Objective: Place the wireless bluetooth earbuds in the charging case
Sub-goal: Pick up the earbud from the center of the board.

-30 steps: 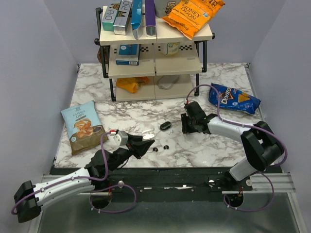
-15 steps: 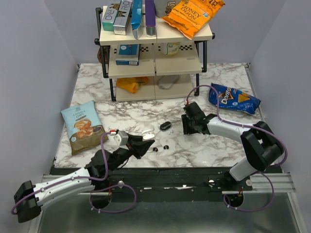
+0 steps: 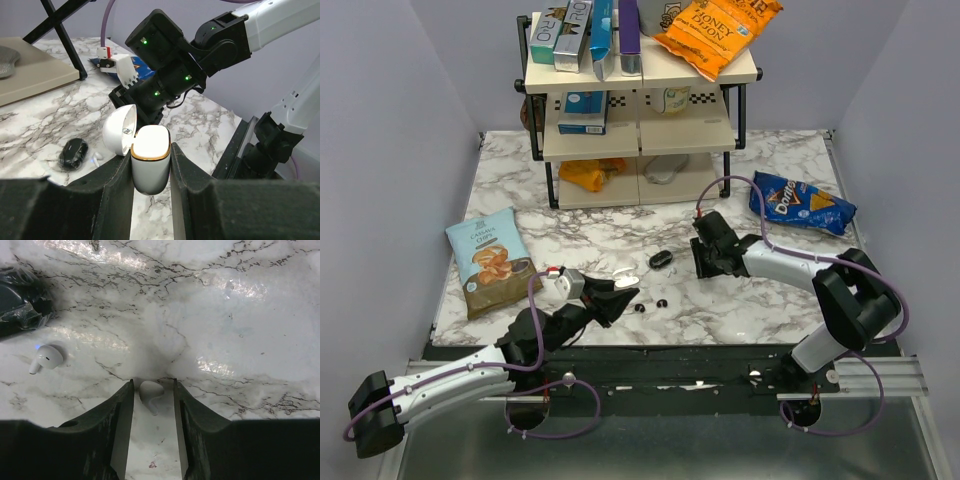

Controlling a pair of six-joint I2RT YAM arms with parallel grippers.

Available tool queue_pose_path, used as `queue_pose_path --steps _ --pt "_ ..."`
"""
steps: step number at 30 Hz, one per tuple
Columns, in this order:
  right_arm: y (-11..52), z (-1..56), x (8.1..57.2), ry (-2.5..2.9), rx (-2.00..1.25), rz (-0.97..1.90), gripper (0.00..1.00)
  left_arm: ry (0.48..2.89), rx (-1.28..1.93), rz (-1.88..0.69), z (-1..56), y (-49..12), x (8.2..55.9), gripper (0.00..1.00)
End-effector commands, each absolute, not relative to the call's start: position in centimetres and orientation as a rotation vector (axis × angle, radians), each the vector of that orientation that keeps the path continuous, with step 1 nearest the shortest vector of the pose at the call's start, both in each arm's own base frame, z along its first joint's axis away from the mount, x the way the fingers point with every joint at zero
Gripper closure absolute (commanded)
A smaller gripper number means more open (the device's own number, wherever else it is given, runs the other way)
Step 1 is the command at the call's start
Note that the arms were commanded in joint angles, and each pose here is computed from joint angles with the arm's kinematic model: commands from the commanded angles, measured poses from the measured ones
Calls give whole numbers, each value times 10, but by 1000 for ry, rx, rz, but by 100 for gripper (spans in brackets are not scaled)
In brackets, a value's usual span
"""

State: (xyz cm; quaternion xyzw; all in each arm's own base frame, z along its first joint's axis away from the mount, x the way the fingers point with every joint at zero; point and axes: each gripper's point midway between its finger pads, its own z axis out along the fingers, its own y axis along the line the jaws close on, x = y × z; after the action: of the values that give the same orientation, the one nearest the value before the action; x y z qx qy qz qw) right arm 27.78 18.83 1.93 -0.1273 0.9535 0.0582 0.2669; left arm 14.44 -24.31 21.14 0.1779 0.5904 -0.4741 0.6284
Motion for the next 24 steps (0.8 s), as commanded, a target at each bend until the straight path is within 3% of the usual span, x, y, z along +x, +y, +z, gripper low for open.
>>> queue_pose_path --steps 1,8,15,24 --pt "192 12 271 2618 -368 167 58 1363 429 -1108 198 -244 139 100" --pt "197 10 270 2639 -322 203 66 1361 431 -1108 198 -244 138 100" --pt "214 18 273 2632 -181 320 84 1361 431 -1109 199 -243 138 100" --pt "231 28 278 2608 99 451 99 1364 431 -1105 199 -243 138 100"
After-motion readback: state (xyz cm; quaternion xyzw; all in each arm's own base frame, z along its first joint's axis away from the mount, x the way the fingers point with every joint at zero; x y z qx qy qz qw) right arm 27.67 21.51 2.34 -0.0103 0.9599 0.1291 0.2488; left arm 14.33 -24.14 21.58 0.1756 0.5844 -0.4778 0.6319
